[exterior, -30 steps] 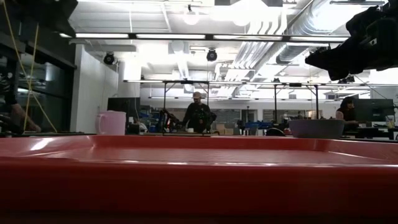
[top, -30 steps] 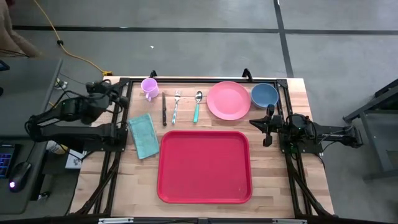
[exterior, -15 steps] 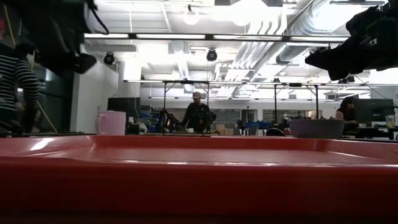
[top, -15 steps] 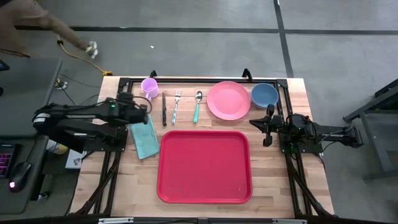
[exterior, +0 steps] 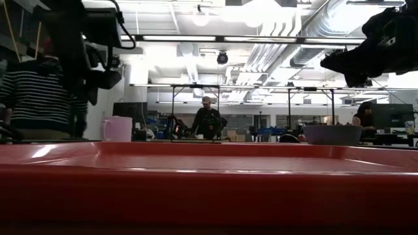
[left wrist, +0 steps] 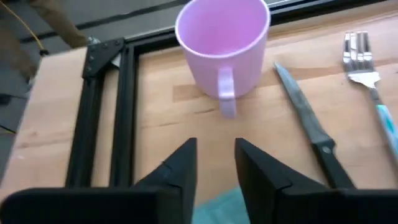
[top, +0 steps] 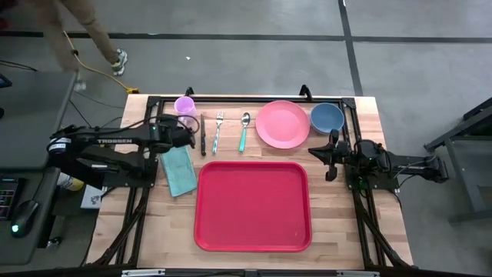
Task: Set up tray
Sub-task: Put the purple mug on the red tray
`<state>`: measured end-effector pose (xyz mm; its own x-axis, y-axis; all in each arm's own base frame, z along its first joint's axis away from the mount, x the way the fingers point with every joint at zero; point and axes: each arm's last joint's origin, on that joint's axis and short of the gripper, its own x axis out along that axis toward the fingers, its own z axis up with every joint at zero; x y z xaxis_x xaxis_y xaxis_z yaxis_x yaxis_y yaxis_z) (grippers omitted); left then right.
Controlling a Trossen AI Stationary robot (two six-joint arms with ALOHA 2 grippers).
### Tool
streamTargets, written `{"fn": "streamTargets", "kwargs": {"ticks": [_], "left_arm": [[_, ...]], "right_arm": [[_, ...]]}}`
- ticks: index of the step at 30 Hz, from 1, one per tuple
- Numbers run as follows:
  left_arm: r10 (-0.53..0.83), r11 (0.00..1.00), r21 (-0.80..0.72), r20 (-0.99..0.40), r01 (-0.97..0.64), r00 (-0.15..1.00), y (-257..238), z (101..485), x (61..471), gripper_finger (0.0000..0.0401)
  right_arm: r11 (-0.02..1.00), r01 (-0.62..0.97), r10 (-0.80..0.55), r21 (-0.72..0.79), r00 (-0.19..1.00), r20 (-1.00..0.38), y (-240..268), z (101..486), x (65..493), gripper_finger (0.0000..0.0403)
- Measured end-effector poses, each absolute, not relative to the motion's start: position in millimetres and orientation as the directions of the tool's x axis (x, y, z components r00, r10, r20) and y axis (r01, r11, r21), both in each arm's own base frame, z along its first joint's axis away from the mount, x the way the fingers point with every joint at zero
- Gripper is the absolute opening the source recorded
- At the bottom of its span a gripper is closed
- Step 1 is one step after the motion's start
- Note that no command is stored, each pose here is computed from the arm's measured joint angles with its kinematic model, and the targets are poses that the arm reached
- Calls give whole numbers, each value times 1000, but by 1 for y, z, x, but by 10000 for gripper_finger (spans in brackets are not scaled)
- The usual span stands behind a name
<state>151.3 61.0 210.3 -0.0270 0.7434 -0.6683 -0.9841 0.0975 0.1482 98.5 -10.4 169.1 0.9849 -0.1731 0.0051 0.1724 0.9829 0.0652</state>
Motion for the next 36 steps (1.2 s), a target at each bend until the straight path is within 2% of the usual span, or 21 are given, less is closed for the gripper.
{"fn": "streamTargets", "kwargs": {"ticks": [8, 13, 19, 27, 36], "left_arm": [[719, 37, 140, -691, -989, -70, 78, 210, 147, 269], [707, 11, 115, -703, -993, -74, 89, 209, 148, 315], [705, 28, 103, -708, -994, -53, 111, 202, 158, 320], [660, -5, 179, -738, -984, -138, 124, 181, 164, 316], [662, -28, 162, -736, -986, -140, 131, 168, 174, 321]], "right_arm": [[966, 169, -173, 195, 985, 5, -10, 169, 99, 0], [949, 165, -173, 270, 985, 5, -10, 169, 99, 0], [937, 162, -172, 309, 985, 5, -10, 169, 99, 0], [946, 97, -118, 311, 992, 51, -9, 173, 99, 0], [944, 23, -58, 330, 994, 95, -7, 177, 99, 0]]}}
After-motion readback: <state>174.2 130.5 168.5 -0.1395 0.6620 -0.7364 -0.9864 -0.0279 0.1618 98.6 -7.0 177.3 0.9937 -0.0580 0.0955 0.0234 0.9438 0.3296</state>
